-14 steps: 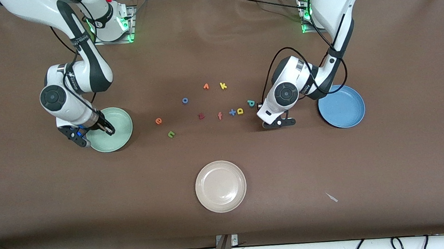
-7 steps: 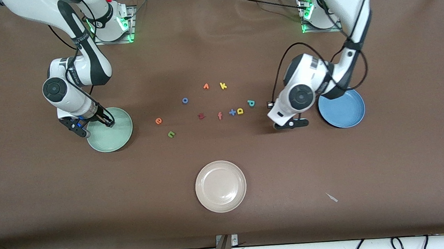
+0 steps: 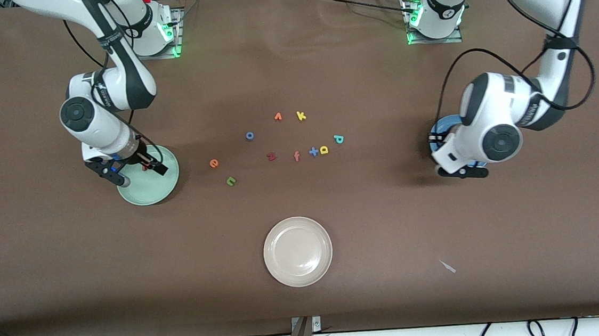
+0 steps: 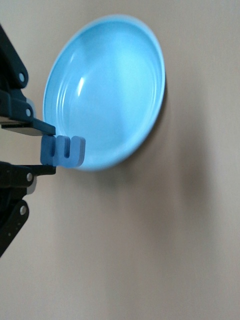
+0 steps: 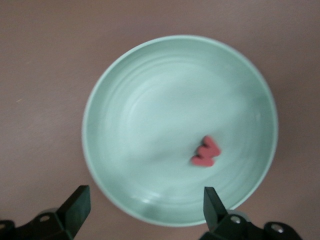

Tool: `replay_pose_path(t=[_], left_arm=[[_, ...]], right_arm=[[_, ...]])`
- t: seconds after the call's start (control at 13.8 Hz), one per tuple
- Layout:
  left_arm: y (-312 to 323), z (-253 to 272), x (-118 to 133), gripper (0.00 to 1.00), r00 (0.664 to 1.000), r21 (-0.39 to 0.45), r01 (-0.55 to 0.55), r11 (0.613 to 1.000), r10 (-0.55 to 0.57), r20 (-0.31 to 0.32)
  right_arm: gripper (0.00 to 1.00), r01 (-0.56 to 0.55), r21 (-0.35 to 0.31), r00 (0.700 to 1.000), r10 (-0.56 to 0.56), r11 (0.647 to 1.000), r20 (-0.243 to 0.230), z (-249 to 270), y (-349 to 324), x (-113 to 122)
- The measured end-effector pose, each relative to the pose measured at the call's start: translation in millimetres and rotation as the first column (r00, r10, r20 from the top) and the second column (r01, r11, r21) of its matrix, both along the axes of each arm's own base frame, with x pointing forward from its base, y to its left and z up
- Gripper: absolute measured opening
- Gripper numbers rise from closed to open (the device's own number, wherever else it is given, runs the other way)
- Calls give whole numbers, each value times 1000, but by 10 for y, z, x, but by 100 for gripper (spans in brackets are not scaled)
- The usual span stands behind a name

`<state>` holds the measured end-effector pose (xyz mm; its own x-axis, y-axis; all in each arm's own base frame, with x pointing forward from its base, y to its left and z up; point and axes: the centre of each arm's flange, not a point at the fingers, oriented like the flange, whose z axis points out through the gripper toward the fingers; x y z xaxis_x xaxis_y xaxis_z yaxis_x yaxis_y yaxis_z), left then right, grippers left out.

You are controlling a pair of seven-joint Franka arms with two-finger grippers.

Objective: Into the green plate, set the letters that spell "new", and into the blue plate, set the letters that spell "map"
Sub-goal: 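Drop the pink W on the green plate while the left gripper carries blue E, then grasp the orange O with the right gripper while the left gripper returns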

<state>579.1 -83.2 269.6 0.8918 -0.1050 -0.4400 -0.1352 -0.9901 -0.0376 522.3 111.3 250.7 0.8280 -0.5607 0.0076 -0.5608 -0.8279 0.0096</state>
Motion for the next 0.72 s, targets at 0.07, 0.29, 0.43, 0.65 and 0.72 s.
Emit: replay_pose_path(t=[0.07,0.29,0.43,0.65,0.72], left_arm=[[224,-84,13,28,1000,-2,12,1000,-12,-16],[598,-475,13,28,998,18,36,999,-35,-52],[757,-733,0,28,997,40,45,998,-42,-68],[939,-962,-12,28,997,35,28,999,-25,-75],[960,-986,-16,29,997,34,25,999,-22,-77]], right_arm=[[100,6,9,1000,-6,1000,4,18,217,-10],[100,-6,22,1000,6,1000,-7,-76,873,-79],[100,27,16,999,-26,1000,-21,-237,1231,-120],[96,53,9,998,-52,999,-29,-492,1466,-122],[83,57,13,998,-56,998,-20,-574,1459,-100]])
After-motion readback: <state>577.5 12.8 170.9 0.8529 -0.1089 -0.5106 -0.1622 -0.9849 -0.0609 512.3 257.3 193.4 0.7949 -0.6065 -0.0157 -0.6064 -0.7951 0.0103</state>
